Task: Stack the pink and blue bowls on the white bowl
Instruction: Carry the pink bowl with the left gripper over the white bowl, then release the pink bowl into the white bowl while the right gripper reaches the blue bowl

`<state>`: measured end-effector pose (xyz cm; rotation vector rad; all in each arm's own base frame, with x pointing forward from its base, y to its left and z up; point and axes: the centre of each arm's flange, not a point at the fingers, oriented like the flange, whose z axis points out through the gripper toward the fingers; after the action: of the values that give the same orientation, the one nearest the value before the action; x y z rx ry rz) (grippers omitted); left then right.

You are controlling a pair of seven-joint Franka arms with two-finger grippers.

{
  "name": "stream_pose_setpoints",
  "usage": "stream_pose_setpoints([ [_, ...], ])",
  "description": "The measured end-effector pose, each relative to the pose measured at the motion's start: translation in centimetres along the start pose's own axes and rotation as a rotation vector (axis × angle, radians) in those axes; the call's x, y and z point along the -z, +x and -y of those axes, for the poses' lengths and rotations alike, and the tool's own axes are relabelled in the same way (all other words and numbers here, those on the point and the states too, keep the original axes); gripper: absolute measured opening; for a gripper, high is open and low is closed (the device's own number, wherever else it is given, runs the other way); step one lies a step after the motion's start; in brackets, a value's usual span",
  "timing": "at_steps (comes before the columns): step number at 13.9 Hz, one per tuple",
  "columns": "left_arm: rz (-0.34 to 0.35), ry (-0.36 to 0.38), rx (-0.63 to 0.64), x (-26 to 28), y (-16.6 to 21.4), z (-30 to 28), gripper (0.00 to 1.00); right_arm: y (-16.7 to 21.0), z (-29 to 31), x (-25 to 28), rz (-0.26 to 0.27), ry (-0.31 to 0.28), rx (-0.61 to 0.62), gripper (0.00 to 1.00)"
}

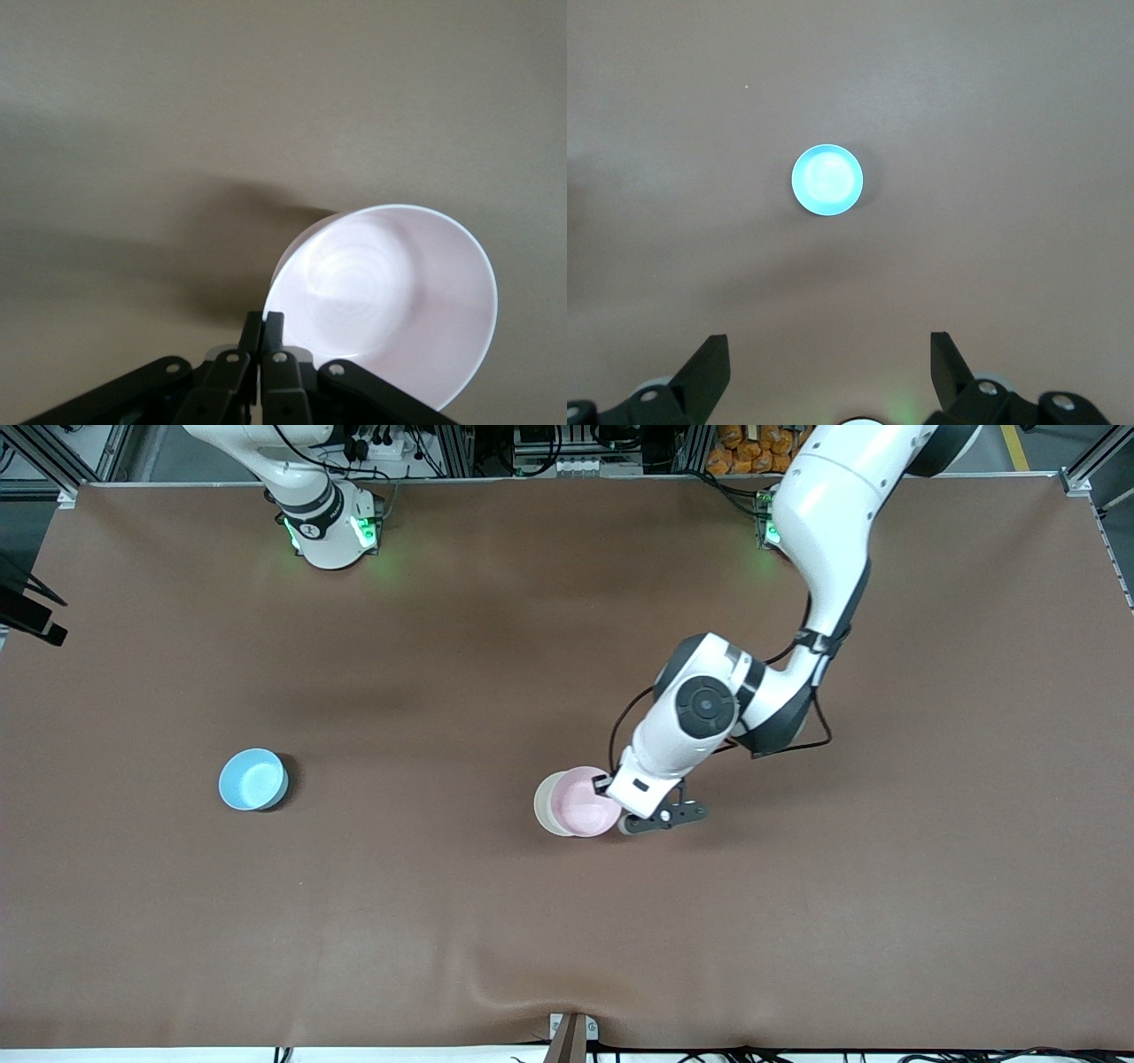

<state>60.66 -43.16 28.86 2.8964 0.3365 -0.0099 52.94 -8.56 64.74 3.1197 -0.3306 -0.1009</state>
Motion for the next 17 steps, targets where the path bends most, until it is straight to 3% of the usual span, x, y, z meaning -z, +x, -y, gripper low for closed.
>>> stream_pose_setpoints([
  [4, 0.017, 0.009, 0.008, -3.0, 0.2, -0.2, 0.02, 2.6, 0.6, -3.8, 0.054, -0.01, 0.005, 1.0],
  [9, 0.018, 0.006, -0.007, -3.5, -0.6, -1.0, 0.02, 5.6, 7.2, -8.5, 0.062, -0.028, 0.108, 1.0],
  [12, 0.02, 0.008, -0.013, -3.7, -1.0, -1.3, 0.02, 6.9, 9.4, -12.4, 0.122, -0.044, 0.137, 1.0],
  [17, 0.022, 0.033, -0.036, -4.8, -1.7, -1.3, 0.02, 9.9, 7.5, -20.5, 0.244, -0.07, 0.094, 1.0],
])
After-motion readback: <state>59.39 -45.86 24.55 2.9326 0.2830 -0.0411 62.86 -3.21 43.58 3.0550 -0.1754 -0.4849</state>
